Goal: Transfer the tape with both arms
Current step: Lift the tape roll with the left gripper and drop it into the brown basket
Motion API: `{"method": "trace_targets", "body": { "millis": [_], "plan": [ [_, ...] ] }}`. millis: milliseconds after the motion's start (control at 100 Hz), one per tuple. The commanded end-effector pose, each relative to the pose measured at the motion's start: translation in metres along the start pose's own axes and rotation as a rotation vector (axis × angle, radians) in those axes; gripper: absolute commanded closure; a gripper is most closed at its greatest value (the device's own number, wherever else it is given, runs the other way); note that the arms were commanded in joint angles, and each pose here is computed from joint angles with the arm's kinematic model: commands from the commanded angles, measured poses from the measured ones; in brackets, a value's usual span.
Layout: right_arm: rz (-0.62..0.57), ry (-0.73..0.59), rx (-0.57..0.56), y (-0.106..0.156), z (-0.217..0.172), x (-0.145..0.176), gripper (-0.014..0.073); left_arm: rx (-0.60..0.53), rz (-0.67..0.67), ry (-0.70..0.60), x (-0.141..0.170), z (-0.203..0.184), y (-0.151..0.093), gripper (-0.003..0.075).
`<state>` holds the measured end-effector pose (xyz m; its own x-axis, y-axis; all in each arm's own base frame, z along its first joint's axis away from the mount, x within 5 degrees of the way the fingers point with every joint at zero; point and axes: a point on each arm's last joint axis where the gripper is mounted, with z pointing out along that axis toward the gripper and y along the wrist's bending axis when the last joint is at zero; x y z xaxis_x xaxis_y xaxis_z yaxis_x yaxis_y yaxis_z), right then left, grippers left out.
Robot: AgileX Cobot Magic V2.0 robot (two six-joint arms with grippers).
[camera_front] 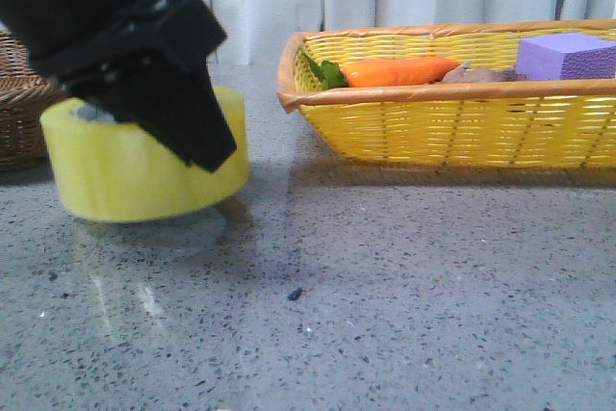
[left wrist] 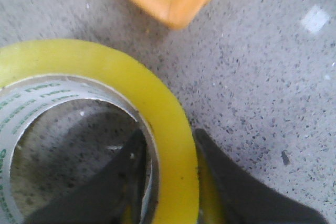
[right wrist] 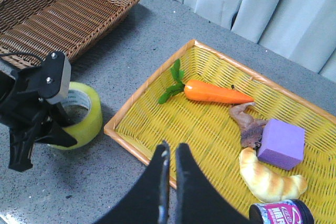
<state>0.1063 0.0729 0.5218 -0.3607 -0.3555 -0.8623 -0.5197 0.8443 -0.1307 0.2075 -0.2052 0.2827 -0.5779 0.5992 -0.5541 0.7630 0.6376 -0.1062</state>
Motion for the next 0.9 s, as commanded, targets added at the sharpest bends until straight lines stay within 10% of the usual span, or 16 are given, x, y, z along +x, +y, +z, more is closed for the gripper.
{"method": "trace_targets", "body": {
  "millis": [0,510,890],
  "plan": [
    [-0.001,-0.067,0.031,-0.005,-0.008,-0.005,0.0669,-0.031,0.029,-0.152,-0.023,-0.034,-0.001,0.0678],
    [-0.001,-0.082,0.029,-0.005,-0.008,-0.006,0.0669,-0.368,-0.012,-0.329,-0.042,-0.133,0.068,0.0678],
    [-0.001,-0.089,0.029,-0.005,-0.008,-0.007,0.0669,-0.505,-0.265,-0.244,-0.016,-0.128,0.152,0.0678]
  ]
}}
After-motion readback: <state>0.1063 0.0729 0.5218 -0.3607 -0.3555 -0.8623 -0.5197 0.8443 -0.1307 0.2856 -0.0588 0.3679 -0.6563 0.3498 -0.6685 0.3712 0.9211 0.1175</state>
